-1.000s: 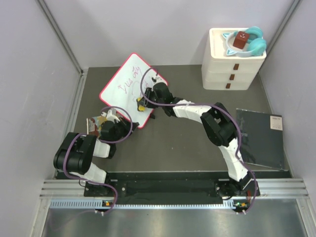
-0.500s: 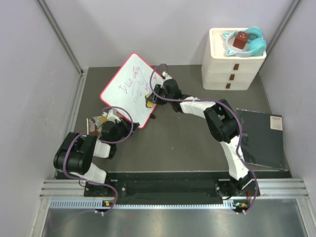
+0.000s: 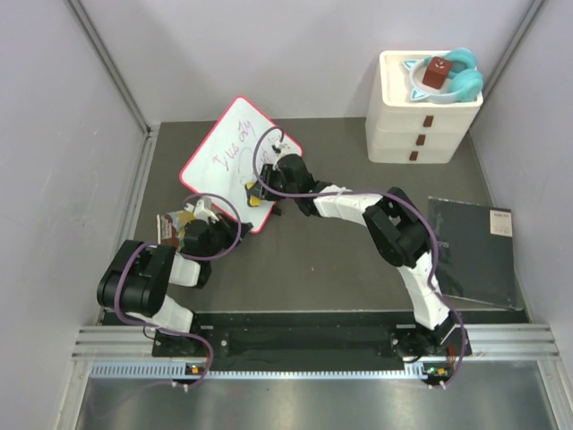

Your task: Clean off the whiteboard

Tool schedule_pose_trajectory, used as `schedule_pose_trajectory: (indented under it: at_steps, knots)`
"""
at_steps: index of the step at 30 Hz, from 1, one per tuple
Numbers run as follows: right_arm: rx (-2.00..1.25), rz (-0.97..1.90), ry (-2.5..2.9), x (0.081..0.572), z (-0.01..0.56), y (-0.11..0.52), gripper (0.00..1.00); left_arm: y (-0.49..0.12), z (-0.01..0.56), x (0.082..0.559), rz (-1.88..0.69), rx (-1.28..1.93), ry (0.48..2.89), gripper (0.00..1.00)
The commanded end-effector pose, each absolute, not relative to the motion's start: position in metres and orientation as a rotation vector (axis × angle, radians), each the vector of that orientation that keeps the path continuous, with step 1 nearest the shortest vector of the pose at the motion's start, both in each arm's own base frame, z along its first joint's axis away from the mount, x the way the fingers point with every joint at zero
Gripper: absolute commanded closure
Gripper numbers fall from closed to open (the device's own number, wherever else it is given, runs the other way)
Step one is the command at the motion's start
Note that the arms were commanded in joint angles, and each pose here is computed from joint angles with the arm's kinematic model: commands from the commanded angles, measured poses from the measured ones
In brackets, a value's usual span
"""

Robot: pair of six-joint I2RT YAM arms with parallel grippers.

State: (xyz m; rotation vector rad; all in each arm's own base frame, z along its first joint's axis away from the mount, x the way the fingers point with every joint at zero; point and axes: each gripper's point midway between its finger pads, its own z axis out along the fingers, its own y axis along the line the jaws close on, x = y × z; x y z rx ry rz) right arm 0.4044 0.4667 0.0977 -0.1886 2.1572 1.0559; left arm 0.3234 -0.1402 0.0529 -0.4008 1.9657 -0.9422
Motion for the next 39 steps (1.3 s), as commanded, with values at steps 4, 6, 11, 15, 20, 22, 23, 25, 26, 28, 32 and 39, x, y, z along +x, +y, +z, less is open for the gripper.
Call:
schedule_pose_trajectory:
  at_steps: [4, 6, 11, 15, 20, 22, 23, 25, 26, 28, 32, 39]
  knots:
    - [-0.236, 1.027, 2.59, 0.299, -0.008, 0.471, 1.0, -0.142, 0.016, 0.295, -0.884, -0.349, 2.125, 1.0]
    - [-0.224, 0.997, 2.607, 0.295, -0.013, 0.463, 1.0, -0.142, 0.016, 0.295, -0.886, -0.348, 2.128, 1.0]
    - [-0.167, 0.891, 2.591, 0.311, -0.015, 0.446, 1.0, -0.142, 0.017, 0.295, -0.888, -0.348, 2.125, 1.0]
    - [-0.115, 0.817, 2.53, 0.342, -0.005, 0.431, 1.0, -0.142, 0.017, 0.295, -0.889, -0.345, 2.125, 1.0]
    - [-0.17, 0.837, 2.43, 0.37, 0.027, 0.434, 1.0, -0.143, 0.017, 0.295, -0.892, -0.343, 2.126, 1.0]
    - [-0.223, 0.899, 2.412, 0.371, 0.039, 0.448, 1.0, -0.141, 0.015, 0.294, -0.882, -0.351, 2.127, 1.0]
    - [-0.249, 0.943, 2.373, 0.377, 0.057, 0.459, 1.0, -0.141, 0.016, 0.295, -0.874, -0.355, 2.122, 1.0]
    - [-0.285, 0.993, 2.37, 0.373, 0.066, 0.472, 1.0, -0.141, 0.017, 0.295, -0.87, -0.349, 2.12, 1.0]
    - [-0.292, 1.014, 2.34, 0.378, 0.078, 0.479, 1.0, -0.142, 0.017, 0.295, -0.872, -0.347, 2.12, 1.0]
    - [-0.299, 1.017, 2.333, 0.38, 0.083, 0.486, 1.0, -0.143, 0.017, 0.294, -0.872, -0.338, 2.123, 1.0]
    - [-0.283, 0.989, 2.327, 0.398, 0.088, 0.49, 1.0, -0.144, 0.017, 0.294, -0.873, -0.334, 2.127, 1.0]
    - [-0.211, 0.902, 2.339, 0.444, 0.079, 0.473, 1.0, -0.145, 0.016, 0.293, -0.867, -0.324, 2.134, 1.0]
